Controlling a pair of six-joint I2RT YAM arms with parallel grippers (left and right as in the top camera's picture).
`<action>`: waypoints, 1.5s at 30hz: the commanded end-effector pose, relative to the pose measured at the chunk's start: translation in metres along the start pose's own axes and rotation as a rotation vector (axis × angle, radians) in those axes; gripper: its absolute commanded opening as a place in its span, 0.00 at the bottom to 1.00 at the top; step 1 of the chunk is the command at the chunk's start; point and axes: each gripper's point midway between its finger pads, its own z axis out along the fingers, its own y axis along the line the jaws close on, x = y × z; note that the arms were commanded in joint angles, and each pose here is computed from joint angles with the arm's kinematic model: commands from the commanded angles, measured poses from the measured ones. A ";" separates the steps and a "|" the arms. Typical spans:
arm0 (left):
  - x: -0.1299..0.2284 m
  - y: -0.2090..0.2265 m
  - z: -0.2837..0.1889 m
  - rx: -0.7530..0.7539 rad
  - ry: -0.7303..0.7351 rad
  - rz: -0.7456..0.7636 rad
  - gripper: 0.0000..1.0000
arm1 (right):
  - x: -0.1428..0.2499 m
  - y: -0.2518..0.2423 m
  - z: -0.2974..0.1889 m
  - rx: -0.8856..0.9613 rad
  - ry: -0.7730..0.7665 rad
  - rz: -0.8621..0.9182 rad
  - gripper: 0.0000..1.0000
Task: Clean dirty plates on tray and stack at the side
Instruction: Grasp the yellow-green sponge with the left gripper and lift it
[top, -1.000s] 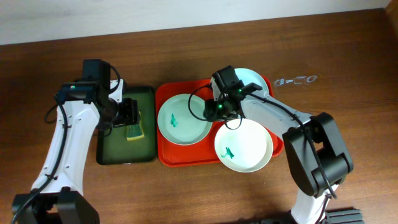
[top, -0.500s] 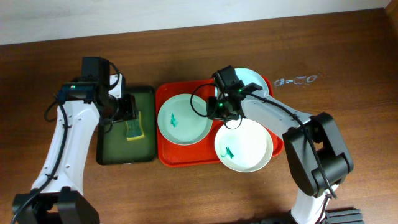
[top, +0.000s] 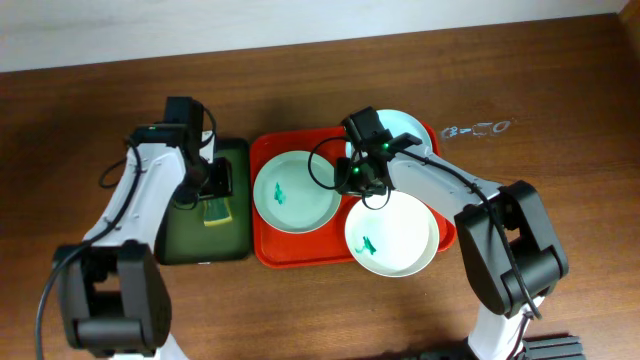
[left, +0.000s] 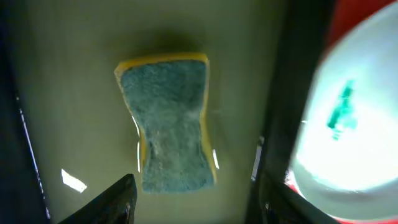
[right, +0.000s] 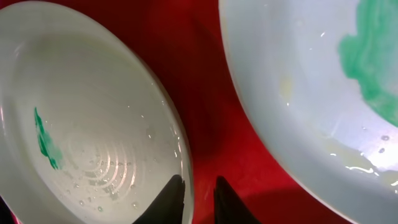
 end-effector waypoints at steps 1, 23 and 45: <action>-0.003 0.009 0.013 -0.048 0.016 0.011 0.62 | -0.001 -0.005 0.004 0.022 -0.001 0.001 0.19; -0.006 0.014 0.053 -0.080 0.063 -0.040 0.46 | -0.001 -0.004 0.004 0.021 -0.004 0.000 0.20; -0.021 0.003 -0.032 -0.026 -0.144 -0.011 0.00 | 0.006 0.008 0.013 0.001 -0.017 -0.025 0.04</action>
